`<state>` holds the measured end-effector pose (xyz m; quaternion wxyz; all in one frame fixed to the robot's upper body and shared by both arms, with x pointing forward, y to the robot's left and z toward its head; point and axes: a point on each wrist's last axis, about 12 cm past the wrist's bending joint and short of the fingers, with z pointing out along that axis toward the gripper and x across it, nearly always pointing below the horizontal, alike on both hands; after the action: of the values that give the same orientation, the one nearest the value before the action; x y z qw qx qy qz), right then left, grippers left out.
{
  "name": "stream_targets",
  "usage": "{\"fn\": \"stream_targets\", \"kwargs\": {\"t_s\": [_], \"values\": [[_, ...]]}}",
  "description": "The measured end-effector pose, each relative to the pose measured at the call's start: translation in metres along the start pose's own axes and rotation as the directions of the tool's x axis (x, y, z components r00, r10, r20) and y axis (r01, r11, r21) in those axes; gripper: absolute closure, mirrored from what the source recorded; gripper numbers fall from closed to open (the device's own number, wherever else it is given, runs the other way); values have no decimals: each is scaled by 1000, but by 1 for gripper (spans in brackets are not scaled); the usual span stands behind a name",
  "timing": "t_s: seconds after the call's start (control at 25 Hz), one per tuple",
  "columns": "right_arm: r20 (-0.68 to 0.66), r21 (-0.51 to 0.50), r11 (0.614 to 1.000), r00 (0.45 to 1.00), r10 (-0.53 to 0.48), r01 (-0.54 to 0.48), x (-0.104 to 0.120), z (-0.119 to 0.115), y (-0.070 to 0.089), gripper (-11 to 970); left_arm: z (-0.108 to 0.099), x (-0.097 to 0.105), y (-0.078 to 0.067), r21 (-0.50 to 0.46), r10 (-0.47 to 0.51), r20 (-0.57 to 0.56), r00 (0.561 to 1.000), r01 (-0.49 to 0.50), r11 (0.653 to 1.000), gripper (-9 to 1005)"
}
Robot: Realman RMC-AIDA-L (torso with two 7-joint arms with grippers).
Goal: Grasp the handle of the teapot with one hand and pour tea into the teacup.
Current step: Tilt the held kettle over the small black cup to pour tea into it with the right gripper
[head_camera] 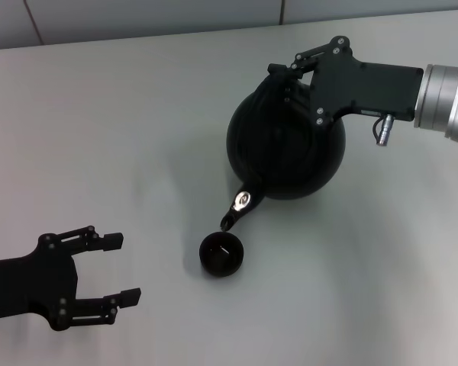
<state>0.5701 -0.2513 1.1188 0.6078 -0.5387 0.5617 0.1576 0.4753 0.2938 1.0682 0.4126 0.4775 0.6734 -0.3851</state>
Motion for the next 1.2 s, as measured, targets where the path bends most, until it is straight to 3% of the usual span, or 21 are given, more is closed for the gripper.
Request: {"fn": "stream_targets", "kwargs": {"t_s": [1.2], "values": [[12,-36,994,994,-104,105,-12,8,-2,856,1,-1,4,-19,2,-7,1000,-2,1000,162]]}}
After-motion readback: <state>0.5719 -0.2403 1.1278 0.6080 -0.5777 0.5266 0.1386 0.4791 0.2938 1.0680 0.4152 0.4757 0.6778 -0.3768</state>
